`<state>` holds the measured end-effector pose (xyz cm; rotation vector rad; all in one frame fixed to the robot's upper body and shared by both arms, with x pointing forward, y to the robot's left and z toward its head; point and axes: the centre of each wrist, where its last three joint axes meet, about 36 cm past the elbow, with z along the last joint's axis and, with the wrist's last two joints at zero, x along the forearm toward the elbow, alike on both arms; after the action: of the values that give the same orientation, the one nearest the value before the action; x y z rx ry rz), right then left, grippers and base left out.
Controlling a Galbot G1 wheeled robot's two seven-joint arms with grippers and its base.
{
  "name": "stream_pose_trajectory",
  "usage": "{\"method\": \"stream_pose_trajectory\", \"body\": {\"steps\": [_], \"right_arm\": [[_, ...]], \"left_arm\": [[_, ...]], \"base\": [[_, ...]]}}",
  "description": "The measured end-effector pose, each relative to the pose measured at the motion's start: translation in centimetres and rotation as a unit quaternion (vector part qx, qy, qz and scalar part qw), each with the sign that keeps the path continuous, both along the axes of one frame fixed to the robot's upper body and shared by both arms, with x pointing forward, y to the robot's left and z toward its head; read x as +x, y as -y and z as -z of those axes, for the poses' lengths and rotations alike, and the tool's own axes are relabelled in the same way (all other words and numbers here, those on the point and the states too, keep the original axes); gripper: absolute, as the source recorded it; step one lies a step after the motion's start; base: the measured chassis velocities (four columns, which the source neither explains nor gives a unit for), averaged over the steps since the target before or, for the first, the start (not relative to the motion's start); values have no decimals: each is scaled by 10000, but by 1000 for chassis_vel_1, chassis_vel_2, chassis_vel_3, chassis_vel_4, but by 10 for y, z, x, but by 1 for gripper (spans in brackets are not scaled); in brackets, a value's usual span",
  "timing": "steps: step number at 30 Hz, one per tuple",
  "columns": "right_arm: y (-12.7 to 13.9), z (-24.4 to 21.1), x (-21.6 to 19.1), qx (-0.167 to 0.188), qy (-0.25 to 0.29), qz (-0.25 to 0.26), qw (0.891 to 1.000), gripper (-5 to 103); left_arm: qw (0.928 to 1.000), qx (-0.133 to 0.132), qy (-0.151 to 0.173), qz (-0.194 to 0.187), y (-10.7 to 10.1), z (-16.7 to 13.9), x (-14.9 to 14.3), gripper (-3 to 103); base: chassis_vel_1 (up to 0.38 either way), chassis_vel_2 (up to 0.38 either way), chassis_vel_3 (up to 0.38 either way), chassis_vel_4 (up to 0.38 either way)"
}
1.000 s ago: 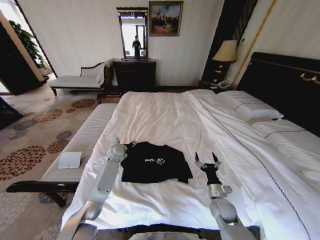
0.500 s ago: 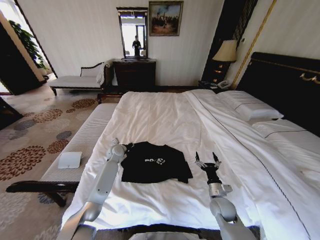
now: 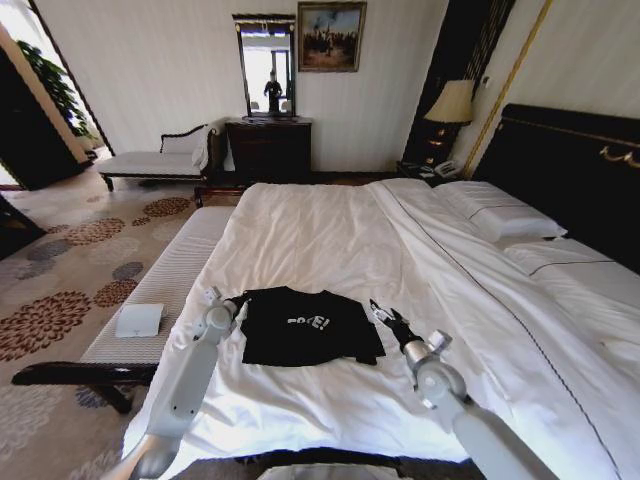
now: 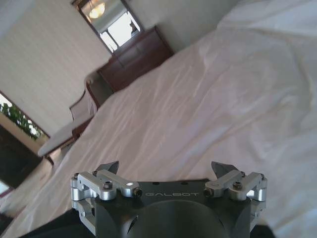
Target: Fold the clothes on the bed.
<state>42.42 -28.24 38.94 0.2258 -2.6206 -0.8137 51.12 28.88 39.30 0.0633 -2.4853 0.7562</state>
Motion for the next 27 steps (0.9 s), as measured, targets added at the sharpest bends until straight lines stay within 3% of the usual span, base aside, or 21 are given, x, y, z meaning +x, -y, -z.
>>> {"method": "stream_pose_trajectory", "body": {"steps": [2,6,10,12,13,15,25,27], "right_arm": [[-1,0,4,-4,-54,-22,10000,100],[-14,12,44,-153,-754,-190,9969,100],[-20,16,68,-369,-957,-223,9945,100],[-22,17,78,-491,-963,-213,9939,100],[-22,20,96,-835,-900,-192,9922,100],[-20,23,105,-1053,-856,-178,9906,100],[-17,28,120,-1525,-1081,-446,9814,101],[-17,28,120,-1545,-1109,-487,9805,97]], "left_arm": [[10000,11,10,-3,-1,0,-2,0],[9999,99,26,-33,-6,5,-16,0],[9999,120,-9,-67,-7,9,-21,0],[9999,139,-21,-81,-7,11,-22,0],[9998,154,-20,-82,-5,12,-24,0],[9999,142,-13,-75,-3,12,-24,0],[9999,121,7,-46,3,11,-22,0],[9999,126,0,-47,3,12,-23,0]], "base": [[0,0,0,0],[0,0,0,0],[0,0,0,0],[0,0,0,0],[0,0,0,0],[0,0,0,0],[0,0,0,0],[0,0,0,0]]}}
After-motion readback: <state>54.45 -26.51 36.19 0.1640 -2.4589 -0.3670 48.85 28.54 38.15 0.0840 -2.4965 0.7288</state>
